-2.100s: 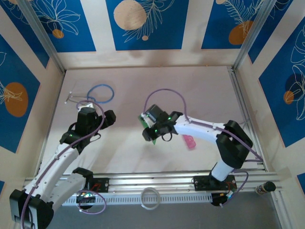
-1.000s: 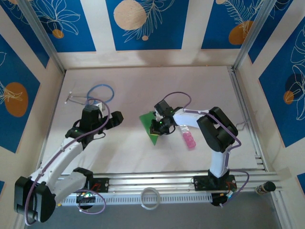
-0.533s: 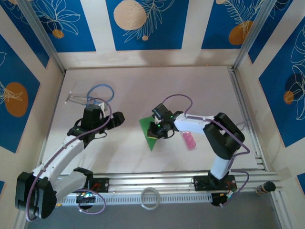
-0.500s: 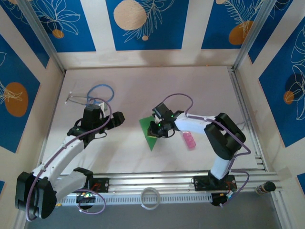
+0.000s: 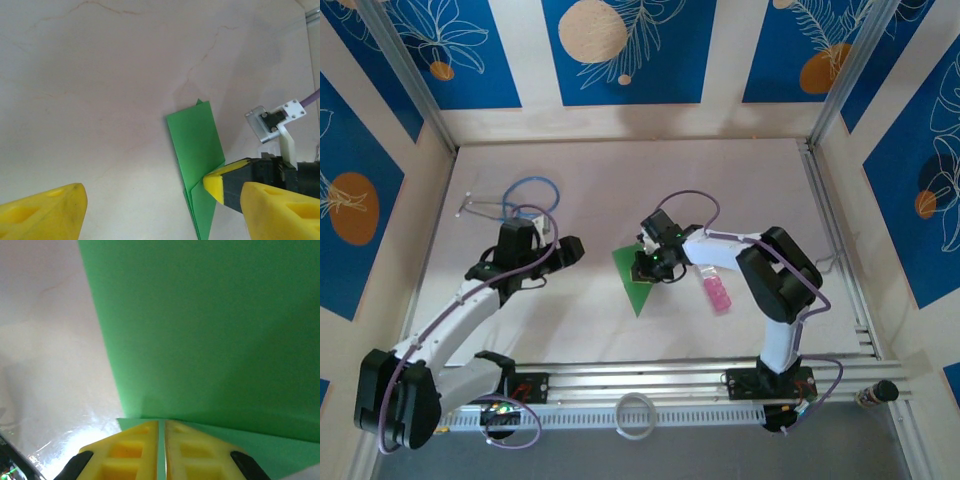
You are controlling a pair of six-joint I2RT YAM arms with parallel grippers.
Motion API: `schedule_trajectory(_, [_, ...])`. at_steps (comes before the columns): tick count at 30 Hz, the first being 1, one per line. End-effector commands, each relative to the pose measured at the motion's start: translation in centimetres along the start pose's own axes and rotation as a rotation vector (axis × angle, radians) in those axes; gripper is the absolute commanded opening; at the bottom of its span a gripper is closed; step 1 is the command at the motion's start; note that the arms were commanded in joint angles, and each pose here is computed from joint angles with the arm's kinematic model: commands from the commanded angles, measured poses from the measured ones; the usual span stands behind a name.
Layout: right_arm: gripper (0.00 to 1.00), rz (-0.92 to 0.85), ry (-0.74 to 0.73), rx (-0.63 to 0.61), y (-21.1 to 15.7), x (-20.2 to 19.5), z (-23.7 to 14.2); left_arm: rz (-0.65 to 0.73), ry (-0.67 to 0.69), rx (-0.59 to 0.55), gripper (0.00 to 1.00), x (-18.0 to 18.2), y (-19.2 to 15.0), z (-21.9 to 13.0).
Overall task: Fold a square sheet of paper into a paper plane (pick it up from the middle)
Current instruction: Rotate the paper at the center of the table.
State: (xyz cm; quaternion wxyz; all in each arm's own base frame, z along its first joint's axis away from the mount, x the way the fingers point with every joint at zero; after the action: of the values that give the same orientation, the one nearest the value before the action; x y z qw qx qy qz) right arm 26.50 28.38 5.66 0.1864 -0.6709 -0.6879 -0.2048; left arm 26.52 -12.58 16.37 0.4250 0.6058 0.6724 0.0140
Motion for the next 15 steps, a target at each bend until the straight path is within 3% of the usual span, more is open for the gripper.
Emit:
schedule_trajectory(1, [0.11, 0.032, -0.043, 0.035, -0.4, -0.6, 0.3, -0.012, -0.047, 0.007, 0.79, -0.5, 0.4, 0.2])
schedule_trajectory(8, [0.11, 0.319, -0.128, 0.025, -1.8, -2.2, 1.5, -0.046, -0.092, 0.039, 0.73, -1.0, 0.5, 1.3])
schedule_trajectory(15, [0.12, 0.349, 0.034, -0.032, -2.7, 1.5, -0.1, -0.082, -0.187, 0.128, 0.61, -1.9, -0.2, 3.2])
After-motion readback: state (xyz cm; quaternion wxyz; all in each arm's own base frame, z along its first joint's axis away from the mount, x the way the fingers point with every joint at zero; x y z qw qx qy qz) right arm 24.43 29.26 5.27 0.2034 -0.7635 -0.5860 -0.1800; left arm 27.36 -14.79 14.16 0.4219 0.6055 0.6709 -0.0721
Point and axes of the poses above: each hand's point on the last joint's axis, 136 mm out from that joint toward the fingers, its own z axis out along the fingers, its own x axis along the line the jaws close on, y = z × x, the point moved 4 cm from there along -z, back along the fingers, and after that the axes turned 6 degrees about z, right-handed, at the moved point
